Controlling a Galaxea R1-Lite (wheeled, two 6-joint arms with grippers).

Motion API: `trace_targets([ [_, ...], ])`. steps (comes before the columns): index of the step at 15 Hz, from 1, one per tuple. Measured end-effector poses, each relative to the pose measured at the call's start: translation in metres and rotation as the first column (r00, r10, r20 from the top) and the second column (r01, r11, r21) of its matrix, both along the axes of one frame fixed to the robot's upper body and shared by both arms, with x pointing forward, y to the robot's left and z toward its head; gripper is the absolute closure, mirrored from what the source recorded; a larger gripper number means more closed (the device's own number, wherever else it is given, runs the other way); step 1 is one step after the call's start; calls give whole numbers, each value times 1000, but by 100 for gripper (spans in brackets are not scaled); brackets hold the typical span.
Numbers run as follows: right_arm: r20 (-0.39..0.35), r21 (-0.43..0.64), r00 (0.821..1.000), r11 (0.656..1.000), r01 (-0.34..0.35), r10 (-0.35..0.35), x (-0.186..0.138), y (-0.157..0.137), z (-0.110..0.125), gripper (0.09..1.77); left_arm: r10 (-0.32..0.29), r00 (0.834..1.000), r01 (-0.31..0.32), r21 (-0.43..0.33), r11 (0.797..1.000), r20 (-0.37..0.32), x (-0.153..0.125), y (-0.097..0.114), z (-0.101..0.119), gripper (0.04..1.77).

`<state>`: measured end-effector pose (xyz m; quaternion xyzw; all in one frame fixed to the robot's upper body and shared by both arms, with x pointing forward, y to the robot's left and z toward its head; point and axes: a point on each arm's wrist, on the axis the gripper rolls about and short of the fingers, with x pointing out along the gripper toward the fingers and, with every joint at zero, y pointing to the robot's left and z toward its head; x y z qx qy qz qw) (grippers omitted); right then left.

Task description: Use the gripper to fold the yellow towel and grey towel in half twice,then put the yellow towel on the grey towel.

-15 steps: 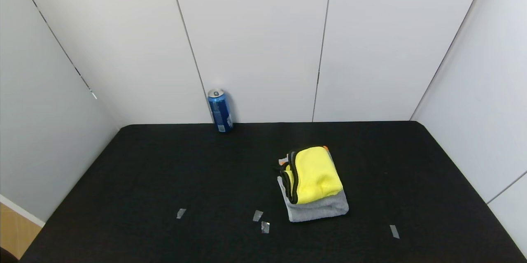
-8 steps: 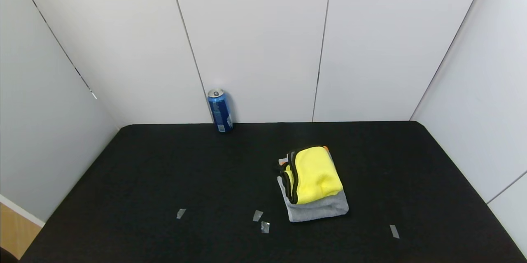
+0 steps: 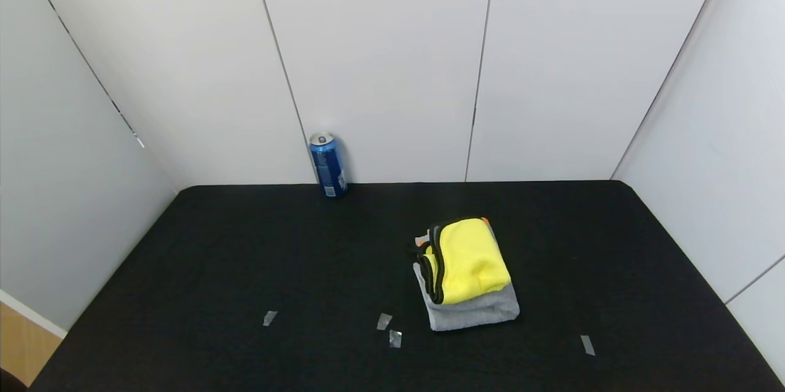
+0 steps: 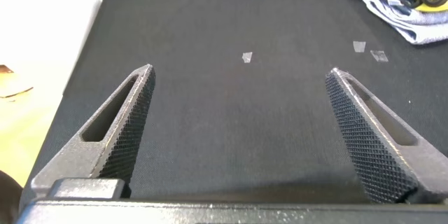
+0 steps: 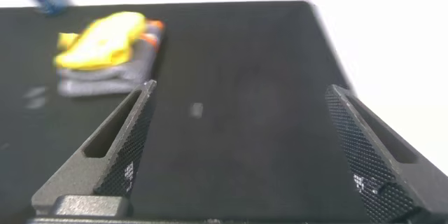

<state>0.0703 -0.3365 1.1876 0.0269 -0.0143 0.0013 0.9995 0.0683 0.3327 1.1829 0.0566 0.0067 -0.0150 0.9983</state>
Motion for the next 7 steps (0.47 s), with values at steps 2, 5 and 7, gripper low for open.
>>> trace_targets([
  [2,-29,-19,999,999,30,-30,-1,-1,-4,15,0,1000,0,0,1000,2,0,0,0,9],
  [5,-26,-21,999,999,31,-32,-1,-1,-5,15,0,1000,0,0,1000,2,0,0,0,9],
  [7,-26,-22,999,999,31,-31,-1,-1,-5,15,1,1000,-1,-8,1000,3,0,0,0,9],
])
